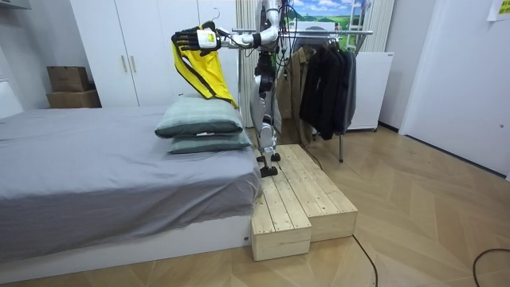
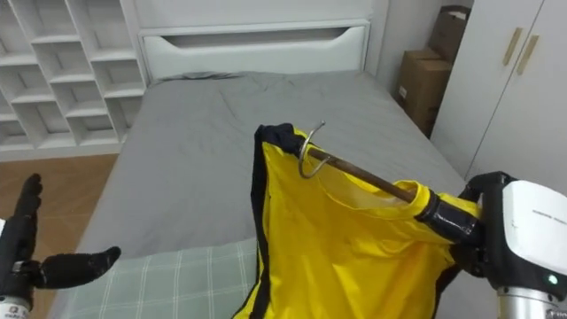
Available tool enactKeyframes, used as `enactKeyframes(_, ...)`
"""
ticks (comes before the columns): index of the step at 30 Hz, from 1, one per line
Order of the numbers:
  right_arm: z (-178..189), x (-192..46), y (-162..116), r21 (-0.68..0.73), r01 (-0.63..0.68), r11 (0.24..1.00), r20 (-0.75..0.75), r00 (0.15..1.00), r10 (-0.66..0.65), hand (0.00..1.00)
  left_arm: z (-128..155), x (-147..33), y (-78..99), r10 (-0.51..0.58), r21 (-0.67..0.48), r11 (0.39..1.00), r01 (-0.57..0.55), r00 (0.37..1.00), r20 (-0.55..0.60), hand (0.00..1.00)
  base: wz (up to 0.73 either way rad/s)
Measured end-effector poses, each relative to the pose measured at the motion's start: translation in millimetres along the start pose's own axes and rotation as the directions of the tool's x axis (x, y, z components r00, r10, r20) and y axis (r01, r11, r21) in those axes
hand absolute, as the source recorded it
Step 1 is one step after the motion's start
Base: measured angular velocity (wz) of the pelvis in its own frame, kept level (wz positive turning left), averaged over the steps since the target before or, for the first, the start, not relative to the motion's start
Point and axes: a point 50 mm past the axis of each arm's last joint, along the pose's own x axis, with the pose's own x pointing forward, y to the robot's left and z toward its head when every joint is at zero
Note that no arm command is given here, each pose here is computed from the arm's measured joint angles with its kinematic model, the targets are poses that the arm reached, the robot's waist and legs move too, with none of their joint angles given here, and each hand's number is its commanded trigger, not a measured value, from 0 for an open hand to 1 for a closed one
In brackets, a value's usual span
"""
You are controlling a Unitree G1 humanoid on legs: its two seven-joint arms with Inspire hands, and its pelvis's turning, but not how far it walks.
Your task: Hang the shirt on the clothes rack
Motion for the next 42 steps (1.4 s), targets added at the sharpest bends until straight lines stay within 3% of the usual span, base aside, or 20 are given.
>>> enactKeyframes(6, 1.2, 0.4, -11.8, -0.020, 0.040, 0.999, 0.020, 0.999, -0.040, 1.00, -17.0, -4.8, 14.7, 0.069, 0.021, 0.998, -0.067, 0.996, -0.063, 0.00, 0.00)
enactKeyframes(11, 3.4, -5.5, -17.3, -0.019, 0.023, 1.000, 0.032, 0.999, -0.022, 1.00, -38.9, -19.1, 21.3, 0.116, 0.048, 0.993, -0.110, 0.982, -0.147, 0.00, 0.00)
enactKeyframes(18, -2.6, -19.1, -15.0, -0.032, -0.046, 0.998, 0.007, 0.999, 0.047, 1.00, -87.7, -45.0, 24.8, 0.115, 0.115, 0.990, -0.079, 0.929, -0.351, 0.00, 0.00)
enactKeyframes(24, -2.3, -19.4, -16.3, -0.034, -0.071, 0.997, 0.008, 0.997, 0.071, 1.00, -102.0, -56.5, 22.3, 0.111, 0.120, 0.991, -0.067, 0.903, -0.416, 0.00, -0.06)
enactKeyframes(27, -2.0, -17.9, -19.0, -0.034, -0.063, 0.997, 0.011, 0.998, 0.063, 1.00, -120.4, -68.8, 22.3, 0.096, 0.136, 0.990, -0.032, 0.862, -0.498, 0.00, -0.08)
enactKeyframes(32, -0.6, -16.6, -20.7, -0.024, -0.074, 0.997, 0.004, 0.997, 0.074, 1.00, -151.4, -106.1, 27.7, 0.047, 0.152, 0.986, 0.069, 0.759, -0.649, 0.00, -0.03)
enactKeyframes(42, 0.9, -18.1, -17.5, 0.033, -0.105, 0.994, -0.016, 0.994, 0.106, 1.00, -180.4, -147.8, 34.4, 0.063, 0.179, 0.975, 0.130, 0.613, -0.787, 0.00, 0.03)
